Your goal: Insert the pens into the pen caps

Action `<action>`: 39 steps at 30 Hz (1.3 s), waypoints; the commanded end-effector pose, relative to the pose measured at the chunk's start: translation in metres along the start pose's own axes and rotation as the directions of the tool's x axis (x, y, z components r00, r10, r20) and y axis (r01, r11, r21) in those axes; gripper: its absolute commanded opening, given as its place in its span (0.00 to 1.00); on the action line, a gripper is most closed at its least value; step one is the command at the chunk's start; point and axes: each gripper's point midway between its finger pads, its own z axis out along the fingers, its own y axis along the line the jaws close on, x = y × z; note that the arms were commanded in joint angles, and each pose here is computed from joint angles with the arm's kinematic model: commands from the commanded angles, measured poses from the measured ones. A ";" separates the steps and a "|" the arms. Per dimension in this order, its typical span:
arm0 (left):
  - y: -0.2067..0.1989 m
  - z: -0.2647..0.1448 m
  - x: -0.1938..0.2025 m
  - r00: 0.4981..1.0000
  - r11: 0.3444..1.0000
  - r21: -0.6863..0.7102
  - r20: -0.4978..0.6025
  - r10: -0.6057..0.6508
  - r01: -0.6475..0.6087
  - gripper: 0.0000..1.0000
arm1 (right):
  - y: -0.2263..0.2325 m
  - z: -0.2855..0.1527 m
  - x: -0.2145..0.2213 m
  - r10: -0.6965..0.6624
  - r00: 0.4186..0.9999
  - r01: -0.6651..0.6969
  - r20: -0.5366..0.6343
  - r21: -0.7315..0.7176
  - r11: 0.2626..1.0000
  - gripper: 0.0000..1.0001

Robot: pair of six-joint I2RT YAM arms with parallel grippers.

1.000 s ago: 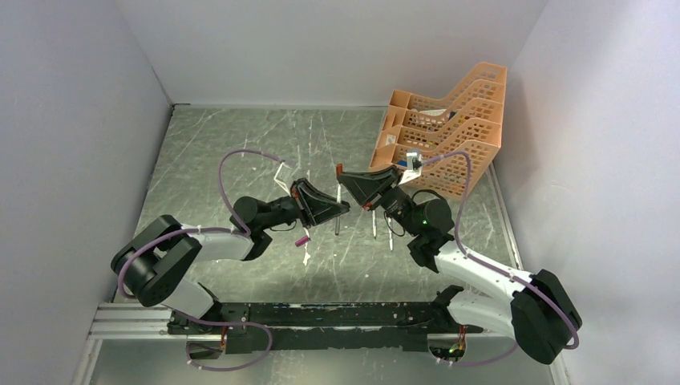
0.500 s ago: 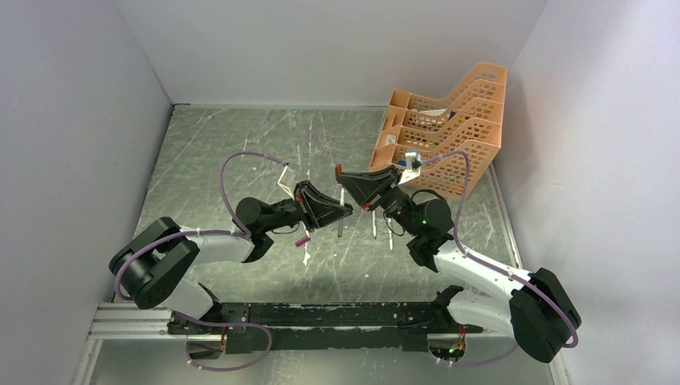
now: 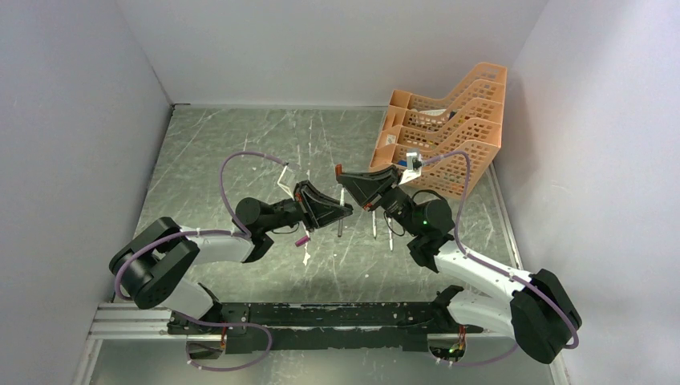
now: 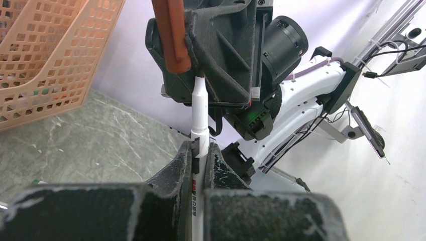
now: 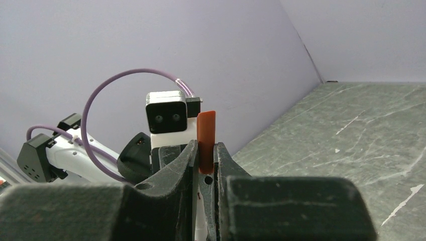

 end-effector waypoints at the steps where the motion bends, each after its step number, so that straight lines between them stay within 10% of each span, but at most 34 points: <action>1: -0.006 0.001 -0.005 0.999 1.000 0.024 0.035 0.015 -0.016 0.07 | 0.017 0.001 -0.012 -0.007 0.999 0.009 0.039 -0.062 0.998 0.00; 39: -0.011 -0.001 -0.017 0.996 0.999 0.014 0.081 0.039 -0.041 0.07 | 0.011 -0.004 -0.004 0.007 1.000 -0.006 0.024 -0.048 0.999 0.00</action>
